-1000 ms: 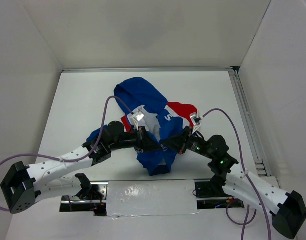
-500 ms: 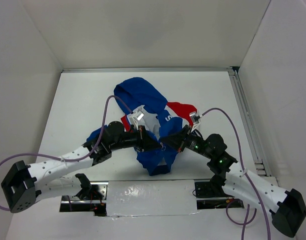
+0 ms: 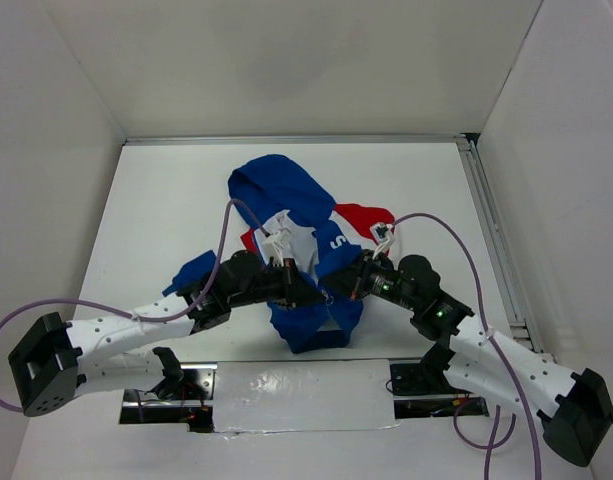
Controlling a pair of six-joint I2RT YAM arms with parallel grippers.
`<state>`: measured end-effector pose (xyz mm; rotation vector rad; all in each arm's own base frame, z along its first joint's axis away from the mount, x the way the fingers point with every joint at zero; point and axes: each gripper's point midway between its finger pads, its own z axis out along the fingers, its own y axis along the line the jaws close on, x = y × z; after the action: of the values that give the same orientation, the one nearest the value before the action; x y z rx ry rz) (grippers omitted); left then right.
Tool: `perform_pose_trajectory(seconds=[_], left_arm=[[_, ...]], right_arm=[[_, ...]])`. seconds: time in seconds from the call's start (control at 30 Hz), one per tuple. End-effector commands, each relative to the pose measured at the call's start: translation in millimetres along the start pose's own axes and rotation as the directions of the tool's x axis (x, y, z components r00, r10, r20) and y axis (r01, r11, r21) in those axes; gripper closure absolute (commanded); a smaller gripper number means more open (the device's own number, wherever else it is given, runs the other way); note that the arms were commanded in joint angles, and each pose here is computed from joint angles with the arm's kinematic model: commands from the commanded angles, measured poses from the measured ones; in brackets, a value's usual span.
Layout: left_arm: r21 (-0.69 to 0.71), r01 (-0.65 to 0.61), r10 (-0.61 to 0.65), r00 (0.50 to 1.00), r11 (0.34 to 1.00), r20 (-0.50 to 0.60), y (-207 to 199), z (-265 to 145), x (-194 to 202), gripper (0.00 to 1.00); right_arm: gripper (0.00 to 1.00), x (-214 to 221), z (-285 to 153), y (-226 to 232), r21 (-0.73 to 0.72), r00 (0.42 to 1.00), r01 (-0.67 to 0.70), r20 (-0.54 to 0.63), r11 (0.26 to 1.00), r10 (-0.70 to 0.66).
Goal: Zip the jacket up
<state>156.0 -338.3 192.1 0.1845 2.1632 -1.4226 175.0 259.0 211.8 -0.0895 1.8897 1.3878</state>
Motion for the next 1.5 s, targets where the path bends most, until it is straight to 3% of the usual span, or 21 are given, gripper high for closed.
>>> perform_pose_trajectory(seconds=[0.0, 0.17, 0.3, 0.4, 0.53, 0.7, 1.1, 1.27, 1.47], left_arm=[[0.008, 0.041, -0.038, 0.979, 0.999, -0.203, -12.3, -8.9, 46.9, 1.00], [-0.036, 0.097, -0.101, 0.984, 0.995, -0.144, -16.7, -11.2, 19.2, 1.00], [-0.053, 0.121, -0.126, 0.987, 0.991, -0.101, -25.1, -20.0, 3.6, 1.00], [-0.134, 0.149, -0.157, 0.987, 0.980, -0.046, -20.7, -24.3, -8.6, 1.00], [-0.194, 0.179, -0.181, 0.983, 0.964, 0.010, -18.7, -29.2, -21.0, 1.00], [-0.205, 0.196, -0.196, 0.980, 0.959, 0.021, -17.4, -30.0, -22.5, 1.00], [-0.193, 0.196, -0.196, 0.980, 0.961, 0.022, -20.5, -27.6, -24.5, 1.00], [-0.179, 0.189, -0.190, 0.982, 0.966, 0.011, -22.8, -26.3, -23.4, 1.00], [-0.166, 0.184, -0.185, 0.983, 0.969, 0.005, -23.2, -27.6, -21.1, 1.00]], right_arm=[[0.83, -63.4, -0.2, 43.7, -0.038, 0.979, 0.094, 0.185, 0.995, -0.085], [0.60, -35.0, -6.4, 12.3, 0.100, 0.988, 0.149, 0.019, 0.984, -0.152], [0.47, -19.1, -16.9, 0.4, 0.127, 0.976, 0.213, -0.064, 0.969, -0.206], [0.44, -17.6, -26.2, -5.3, 0.167, 0.970, 0.241, -0.086, 0.956, -0.230], [0.42, -9.6, -36.3, -3.9, 0.149, 0.963, 0.261, -0.114, 0.954, -0.245], [0.42, 11.0, -40.4, 11.1, 0.013, 0.932, 0.333, -0.155, 0.943, -0.327], [0.35, 34.3, -18.0, 23.2, -0.034, 0.903, 0.368, -0.225, 0.929, -0.366], [0.38, 34.2, -10.0, 28.1, -0.031, 0.911, 0.360, -0.203, 0.932, -0.359], [0.49, 30.5, -2.2, 26.5, -0.017, 0.922, 0.350, -0.173, 0.937, -0.348]])
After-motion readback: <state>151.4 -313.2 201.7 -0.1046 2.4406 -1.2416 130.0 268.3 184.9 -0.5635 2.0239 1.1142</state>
